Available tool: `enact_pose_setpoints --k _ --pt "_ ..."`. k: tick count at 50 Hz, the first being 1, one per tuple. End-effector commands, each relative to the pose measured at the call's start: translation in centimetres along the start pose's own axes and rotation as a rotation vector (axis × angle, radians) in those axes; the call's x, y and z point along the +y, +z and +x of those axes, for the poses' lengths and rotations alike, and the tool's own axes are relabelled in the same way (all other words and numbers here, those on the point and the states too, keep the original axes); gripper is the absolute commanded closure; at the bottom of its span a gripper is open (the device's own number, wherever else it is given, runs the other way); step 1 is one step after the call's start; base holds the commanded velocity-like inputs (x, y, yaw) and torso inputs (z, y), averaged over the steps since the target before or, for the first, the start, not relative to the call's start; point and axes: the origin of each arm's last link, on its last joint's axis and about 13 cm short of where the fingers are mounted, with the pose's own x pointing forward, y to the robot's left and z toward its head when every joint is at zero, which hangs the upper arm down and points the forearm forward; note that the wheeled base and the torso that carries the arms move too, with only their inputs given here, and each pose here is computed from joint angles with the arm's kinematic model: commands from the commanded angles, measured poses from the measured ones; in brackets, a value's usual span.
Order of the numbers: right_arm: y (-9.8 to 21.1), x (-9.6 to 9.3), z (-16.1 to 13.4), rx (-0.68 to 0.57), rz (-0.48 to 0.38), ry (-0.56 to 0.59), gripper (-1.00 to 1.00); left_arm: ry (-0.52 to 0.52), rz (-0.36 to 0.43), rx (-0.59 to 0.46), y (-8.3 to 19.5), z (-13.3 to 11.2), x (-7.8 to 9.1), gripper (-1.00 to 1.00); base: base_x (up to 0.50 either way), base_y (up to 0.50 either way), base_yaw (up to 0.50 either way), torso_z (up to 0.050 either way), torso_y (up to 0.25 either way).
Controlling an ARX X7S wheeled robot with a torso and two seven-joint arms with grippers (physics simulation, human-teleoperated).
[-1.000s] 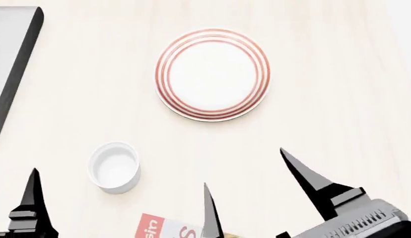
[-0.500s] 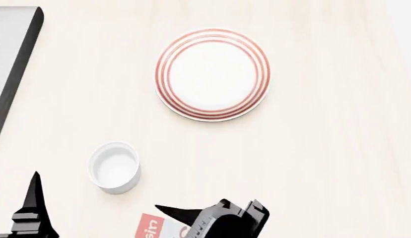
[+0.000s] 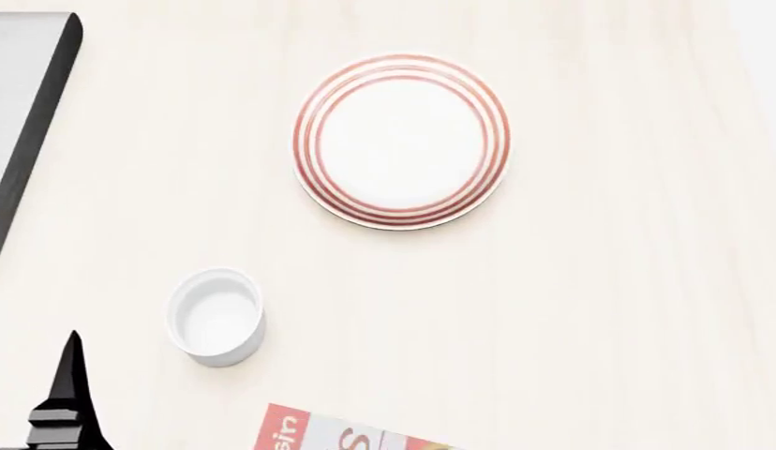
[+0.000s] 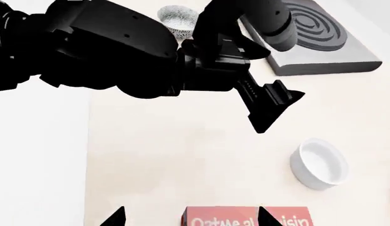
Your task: Pick the akita bowl on the cookies box and place it on the plate.
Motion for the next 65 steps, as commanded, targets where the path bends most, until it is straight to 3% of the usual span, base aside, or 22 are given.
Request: enact_pose_setpoints --k 1,26,43,65 --pt "0.0 -0.2 -1.5 0.154 -0.025 -0.005 -1.00 -0.006 0.003 0.002 0.0 0.0 0.0 -1.00 0.00 0.00 0.00 0.000 0.000" --pt "-0.7 -1.0 -0.3 0.310 -0.046 0.034 -1.00 -0.016 0.004 0.009 -0.2 -0.1 -0.1 -1.00 0.00 0.00 0.00 0.000 0.000" --pt "-1.3 -1.9 1.7 0.412 -0.129 0.034 -1.00 -0.017 0.010 0.021 -0.8 0.0 -0.1 -1.00 0.00 0.00 0.00 0.000 0.000" --pt "-1.5 -1.1 1.9 0.455 -0.174 0.119 -1.00 -0.017 0.008 0.024 -0.9 -0.1 0.0 -1.00 0.00 0.00 0.00 0.000 0.000"
